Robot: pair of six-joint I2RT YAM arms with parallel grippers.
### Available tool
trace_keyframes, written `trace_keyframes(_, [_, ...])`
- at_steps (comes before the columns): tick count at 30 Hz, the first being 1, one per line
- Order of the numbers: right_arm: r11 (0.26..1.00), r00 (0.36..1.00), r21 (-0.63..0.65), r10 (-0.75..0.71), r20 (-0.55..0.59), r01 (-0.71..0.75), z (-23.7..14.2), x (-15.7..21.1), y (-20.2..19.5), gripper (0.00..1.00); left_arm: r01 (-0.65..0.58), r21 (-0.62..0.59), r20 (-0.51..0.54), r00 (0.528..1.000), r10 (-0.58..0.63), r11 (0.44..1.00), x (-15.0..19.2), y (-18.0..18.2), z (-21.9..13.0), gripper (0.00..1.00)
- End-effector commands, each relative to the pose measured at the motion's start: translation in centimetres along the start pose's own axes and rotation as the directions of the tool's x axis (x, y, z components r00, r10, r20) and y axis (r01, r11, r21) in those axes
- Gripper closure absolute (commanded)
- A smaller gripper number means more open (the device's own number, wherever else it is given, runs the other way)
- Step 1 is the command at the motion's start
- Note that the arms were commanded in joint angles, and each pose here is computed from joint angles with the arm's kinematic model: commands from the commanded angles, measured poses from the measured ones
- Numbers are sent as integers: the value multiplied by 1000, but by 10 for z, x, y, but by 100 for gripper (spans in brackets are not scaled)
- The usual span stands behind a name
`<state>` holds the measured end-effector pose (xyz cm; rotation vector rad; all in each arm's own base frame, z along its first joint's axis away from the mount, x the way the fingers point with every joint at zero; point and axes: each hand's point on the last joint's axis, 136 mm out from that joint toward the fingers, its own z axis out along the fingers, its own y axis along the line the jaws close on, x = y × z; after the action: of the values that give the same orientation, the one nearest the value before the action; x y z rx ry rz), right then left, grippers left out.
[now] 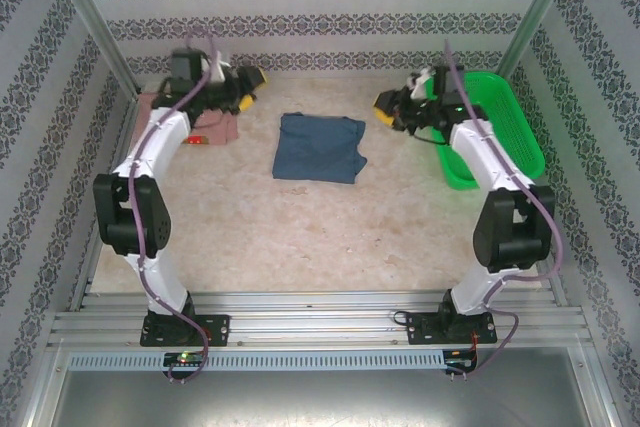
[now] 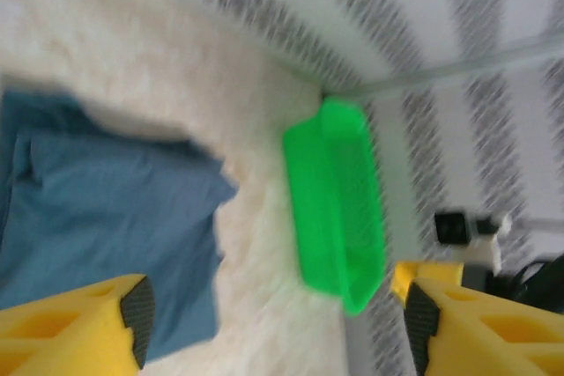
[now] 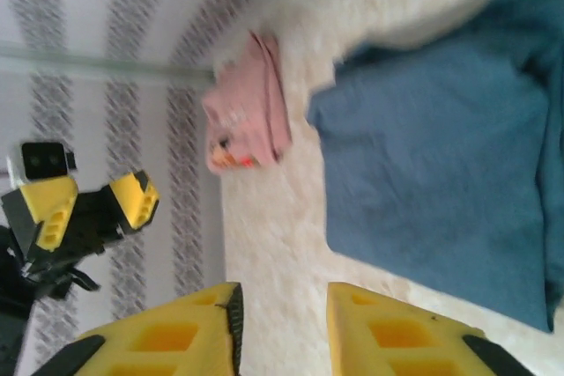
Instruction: Fold and stack the t-shirts
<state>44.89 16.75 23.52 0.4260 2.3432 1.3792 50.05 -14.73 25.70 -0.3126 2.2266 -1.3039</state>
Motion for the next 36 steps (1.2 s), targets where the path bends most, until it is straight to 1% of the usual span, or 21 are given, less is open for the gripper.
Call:
trace_keyframes(1, [998, 999, -62, 13, -47, -16, 42, 11, -9, 82, 31, -13, -91, 995, -32, 999, 37, 37, 36, 41])
trace_keyframes(3, [997, 997, -55, 50, -64, -54, 64, 12, -21, 88, 47, -2, -109, 993, -47, 999, 43, 41, 56, 54])
trace_keyframes(4, [996, 996, -55, 62, -71, -66, 76, 11, -26, 90, 53, 12, -121, 991, -52, 998, 46, 41, 67, 58])
trace_keyframes(7, [994, 992, -38, 95, -78, -98, 106, 4, -46, 93, 96, 10, -155, 984, -93, 995, 48, 56, 98, 62])
trace_keyframes(9, [993, 991, -35, 114, -70, -116, 122, -5, -57, 94, 119, -14, -149, 982, -119, 993, 45, 73, 113, 65])
trace_keyframes(12, [991, 991, -30, 130, -41, -131, 140, -24, -72, 94, 127, -63, -113, 985, -134, 990, 31, 97, 128, 66])
trace_keyframes(15, [986, 987, -37, 160, 9, -160, 151, -47, -89, 94, 160, -93, -46, 985, -165, 983, 11, 121, 137, 66])
trace_keyframes(19, [974, 972, -38, 227, 56, -225, 162, -69, -116, 94, 234, -38, 37, 972, -233, 971, -17, 138, 146, 64])
trace_keyframes(22, [958, 956, 13, 284, 68, -285, 170, -78, -141, 95, 289, -41, 46, 957, -287, 956, -23, 156, 155, 64])
trace_keyframes(25, [951, 951, 33, 304, 56, -307, 180, -80, -150, 93, 301, -72, 24, 954, -300, 951, -22, 166, 164, 63])
trace_keyframes(26, [954, 953, 25, 297, 63, -299, 180, -83, -146, 93, 302, -72, 24, 953, -301, 951, -24, 166, 162, 63])
trace_keyframes(28, [962, 959, -8, 272, 78, -272, 174, -90, -131, 89, 285, -15, 34, 958, -285, 958, -33, 145, 152, 56])
trace_keyframes(29, [968, 964, -35, 251, 87, -249, 168, -94, -118, 86, 262, 5, 46, 964, -262, 965, -39, 129, 141, 52])
trace_keyframes(30, [974, 970, -58, 225, 93, -221, 161, -97, -102, 82, 236, -3, 57, 970, -235, 972, -42, 118, 128, 49])
trace_keyframes(31, [978, 975, -68, 201, 96, -195, 153, -99, -90, 78, 203, -25, 67, 977, -201, 979, -44, 109, 115, 44])
trace_keyframes(33, [990, 985, -51, 136, 103, -131, 134, -96, -66, 65, 127, -92, 56, 991, -122, 988, -39, 93, 90, 27])
trace_keyframes(35, [997, 993, -31, 76, 91, -74, 118, -87, -48, 60, 62, -161, 2, 998, -63, 985, -27, 92, 79, 22])
trace_keyframes(36, [999, 995, -20, 48, 88, -47, 110, -82, -40, 57, 37, -228, -40, 998, -47, 973, -16, 101, 74, 20])
